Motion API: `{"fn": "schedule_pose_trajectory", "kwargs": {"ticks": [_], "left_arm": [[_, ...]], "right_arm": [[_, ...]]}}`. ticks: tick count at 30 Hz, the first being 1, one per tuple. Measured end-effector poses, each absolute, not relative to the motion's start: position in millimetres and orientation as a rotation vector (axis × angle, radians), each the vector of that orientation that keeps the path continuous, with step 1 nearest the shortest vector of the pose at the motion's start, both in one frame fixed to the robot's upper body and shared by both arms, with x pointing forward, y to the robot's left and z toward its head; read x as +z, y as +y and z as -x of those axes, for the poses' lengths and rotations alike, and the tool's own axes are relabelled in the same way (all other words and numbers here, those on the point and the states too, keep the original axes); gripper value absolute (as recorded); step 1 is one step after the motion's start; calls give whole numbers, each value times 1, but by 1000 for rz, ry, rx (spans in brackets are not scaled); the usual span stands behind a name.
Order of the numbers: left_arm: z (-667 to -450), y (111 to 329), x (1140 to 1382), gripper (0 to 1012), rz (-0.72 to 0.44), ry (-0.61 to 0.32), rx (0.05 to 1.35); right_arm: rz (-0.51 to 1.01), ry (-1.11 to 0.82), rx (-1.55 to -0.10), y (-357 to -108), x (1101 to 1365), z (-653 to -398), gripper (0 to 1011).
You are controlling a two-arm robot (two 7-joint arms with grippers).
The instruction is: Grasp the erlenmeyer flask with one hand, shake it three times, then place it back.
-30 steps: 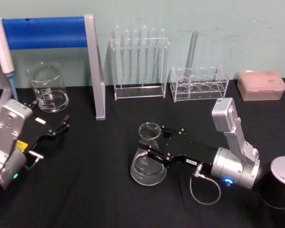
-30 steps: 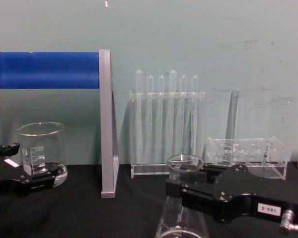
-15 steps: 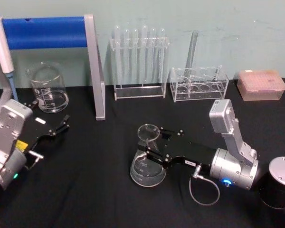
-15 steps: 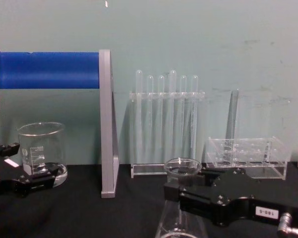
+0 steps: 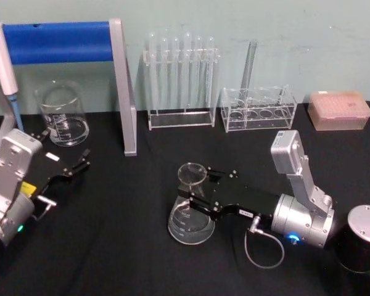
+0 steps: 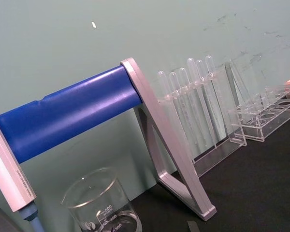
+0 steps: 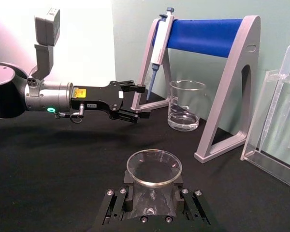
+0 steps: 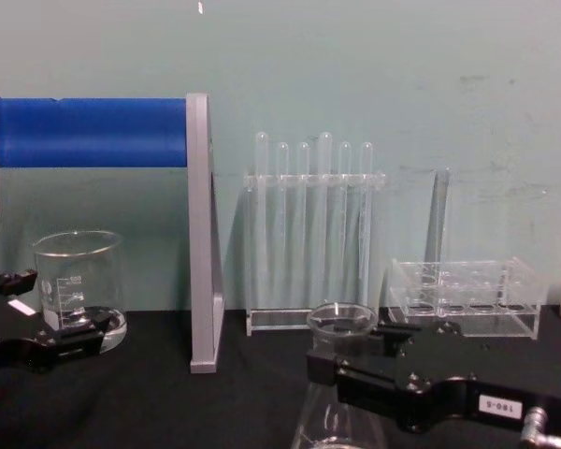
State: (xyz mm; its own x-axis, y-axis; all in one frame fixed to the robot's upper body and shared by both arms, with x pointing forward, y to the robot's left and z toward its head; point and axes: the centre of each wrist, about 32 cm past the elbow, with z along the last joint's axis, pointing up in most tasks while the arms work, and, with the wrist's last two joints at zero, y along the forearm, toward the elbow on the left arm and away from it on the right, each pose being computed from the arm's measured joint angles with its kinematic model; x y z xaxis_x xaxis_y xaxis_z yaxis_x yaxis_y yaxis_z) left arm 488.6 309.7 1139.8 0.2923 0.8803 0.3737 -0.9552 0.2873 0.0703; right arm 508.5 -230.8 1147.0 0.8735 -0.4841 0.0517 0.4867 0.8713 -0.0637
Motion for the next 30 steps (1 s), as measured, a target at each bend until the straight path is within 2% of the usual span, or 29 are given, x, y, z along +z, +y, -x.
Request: {"fn": "schedule_pose_trajectory", "kwargs": {"ticks": [30], "left_arm": [[-489, 310, 1140, 1001, -304, -285, 1248]], "right_arm": [[80, -17, -517, -229, 1145, -511, 453]]}}
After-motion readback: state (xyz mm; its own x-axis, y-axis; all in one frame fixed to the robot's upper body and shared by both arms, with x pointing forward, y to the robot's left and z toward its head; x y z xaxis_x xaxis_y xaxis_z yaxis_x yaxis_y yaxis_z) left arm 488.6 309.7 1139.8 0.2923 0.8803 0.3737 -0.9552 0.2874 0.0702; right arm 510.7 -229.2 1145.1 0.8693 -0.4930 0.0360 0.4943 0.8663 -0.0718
